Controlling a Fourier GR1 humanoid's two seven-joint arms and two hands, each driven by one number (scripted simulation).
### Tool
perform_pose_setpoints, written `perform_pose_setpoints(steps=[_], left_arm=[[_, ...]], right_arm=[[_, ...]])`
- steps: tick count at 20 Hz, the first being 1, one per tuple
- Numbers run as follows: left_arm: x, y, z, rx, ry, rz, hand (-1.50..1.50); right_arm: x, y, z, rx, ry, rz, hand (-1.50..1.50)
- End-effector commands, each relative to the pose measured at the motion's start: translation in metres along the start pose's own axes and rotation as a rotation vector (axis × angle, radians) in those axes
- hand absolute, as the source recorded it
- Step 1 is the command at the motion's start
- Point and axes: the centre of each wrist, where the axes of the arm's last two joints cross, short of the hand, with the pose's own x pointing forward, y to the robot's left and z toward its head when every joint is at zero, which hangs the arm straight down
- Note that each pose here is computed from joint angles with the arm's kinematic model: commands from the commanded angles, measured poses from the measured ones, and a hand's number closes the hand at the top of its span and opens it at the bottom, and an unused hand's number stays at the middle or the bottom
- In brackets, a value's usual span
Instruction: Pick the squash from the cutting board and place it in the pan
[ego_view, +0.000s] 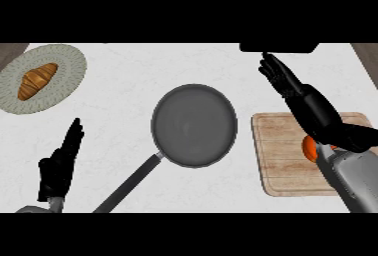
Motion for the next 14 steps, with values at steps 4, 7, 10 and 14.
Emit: perform_pose_setpoints(steps=[4, 7, 10, 14], left_arm=[[0.019, 0.014, 0.002, -0.033, -0.031, -0.098, 0.0], [0.011, 0.012, 0.002, -0.048, -0.021, -0.109, 0.0], [0.01, 0.016, 0.006, -0.039, 0.037, -0.1, 0.0], [0.035, 0.01, 0.015, -0.095, 0.015, -0.124, 0.0]], right_arm=[[-0.009, -0.07, 0.017, -0.343, 0.141, -0.131, -1.5], [-0.009, -0.123, 0.064, -0.265, 0.472, 0.467, -1.5], [-0.047, -0.132, 0.117, -0.866, 0.609, 0.044, -1.5], [-0.016, -0.162, 0.156, -0.749, 0.782, 0.214, -1.5]])
